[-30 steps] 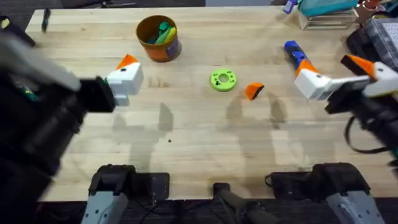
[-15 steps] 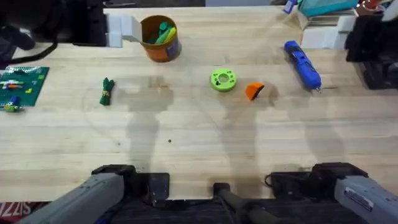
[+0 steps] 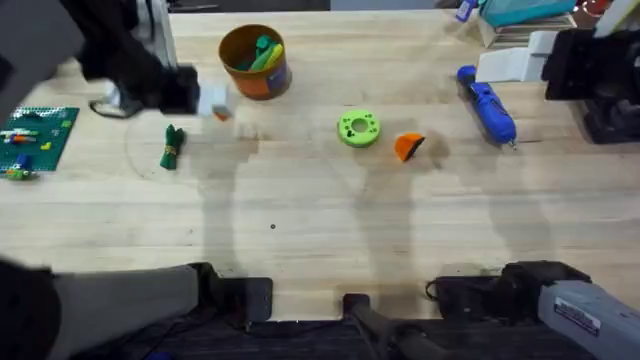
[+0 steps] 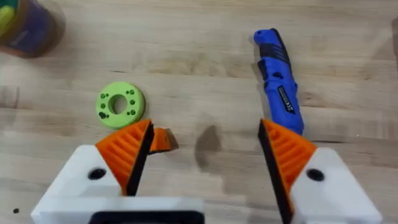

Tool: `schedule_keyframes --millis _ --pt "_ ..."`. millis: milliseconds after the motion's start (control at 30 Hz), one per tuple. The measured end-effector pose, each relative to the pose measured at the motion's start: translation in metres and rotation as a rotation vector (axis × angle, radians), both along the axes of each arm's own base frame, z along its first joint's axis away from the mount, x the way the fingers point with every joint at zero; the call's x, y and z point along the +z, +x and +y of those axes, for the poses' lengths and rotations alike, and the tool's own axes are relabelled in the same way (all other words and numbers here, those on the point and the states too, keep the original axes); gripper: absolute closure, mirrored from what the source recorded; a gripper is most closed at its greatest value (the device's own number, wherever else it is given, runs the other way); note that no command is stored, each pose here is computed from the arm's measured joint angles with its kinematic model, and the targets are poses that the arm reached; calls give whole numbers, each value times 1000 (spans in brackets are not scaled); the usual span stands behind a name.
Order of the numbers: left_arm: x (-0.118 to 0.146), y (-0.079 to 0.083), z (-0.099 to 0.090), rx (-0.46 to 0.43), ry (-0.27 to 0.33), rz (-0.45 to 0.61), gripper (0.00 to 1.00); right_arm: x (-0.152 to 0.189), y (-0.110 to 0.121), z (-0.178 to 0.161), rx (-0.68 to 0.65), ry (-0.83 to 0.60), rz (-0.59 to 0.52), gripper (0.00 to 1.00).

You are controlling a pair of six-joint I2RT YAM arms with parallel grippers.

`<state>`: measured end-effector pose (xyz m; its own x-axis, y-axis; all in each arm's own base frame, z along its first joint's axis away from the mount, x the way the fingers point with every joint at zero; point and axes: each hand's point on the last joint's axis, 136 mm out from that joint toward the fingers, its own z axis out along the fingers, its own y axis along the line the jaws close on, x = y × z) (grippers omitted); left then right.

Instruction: Pick up the gripper from the table and insert it into the empty holder that is missing its gripper. Then pick up a screw, insert it into the mounting hole, and use the screwdriver to tighten it. Finally, clean up the table by picking up the vegetable and placing it into the bucket.

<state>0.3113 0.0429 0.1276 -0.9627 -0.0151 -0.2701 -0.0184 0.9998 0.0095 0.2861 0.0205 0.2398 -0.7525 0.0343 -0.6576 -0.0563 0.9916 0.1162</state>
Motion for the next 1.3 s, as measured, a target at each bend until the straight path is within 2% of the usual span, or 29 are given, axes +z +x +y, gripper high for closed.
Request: schedule_keyframes --millis 100,200,433,533,833,900,1000,1100,1200,1300 --pt "-35 -16 10 9 -19 90 15 0 0 0 0 0 0 8" --pt "-49 -24 20 9 -27 135 15 0 0 0 0 0 0 8" --pt "-69 -22 49 53 -52 148 15 0 0 0 0 0 0 7" --pt "-78 -21 54 58 -74 157 15 0 0 0 0 0 0 8" --pt "-92 -12 65 67 -87 141 10 0 0 0 0 0 0 8" --pt "-93 -13 68 74 -91 142 149 0 0 0 0 0 0 8" --pt "-93 -14 70 80 -92 141 563 0 0 0 0 0 0 8" --pt "-93 -14 70 75 -91 141 812 0 0 0 0 0 0 8" --pt "-93 -14 70 72 -90 140 981 0 0 0 0 0 0 8" --pt "-93 -14 70 74 -90 141 999 0 0 0 0 0 0 8"
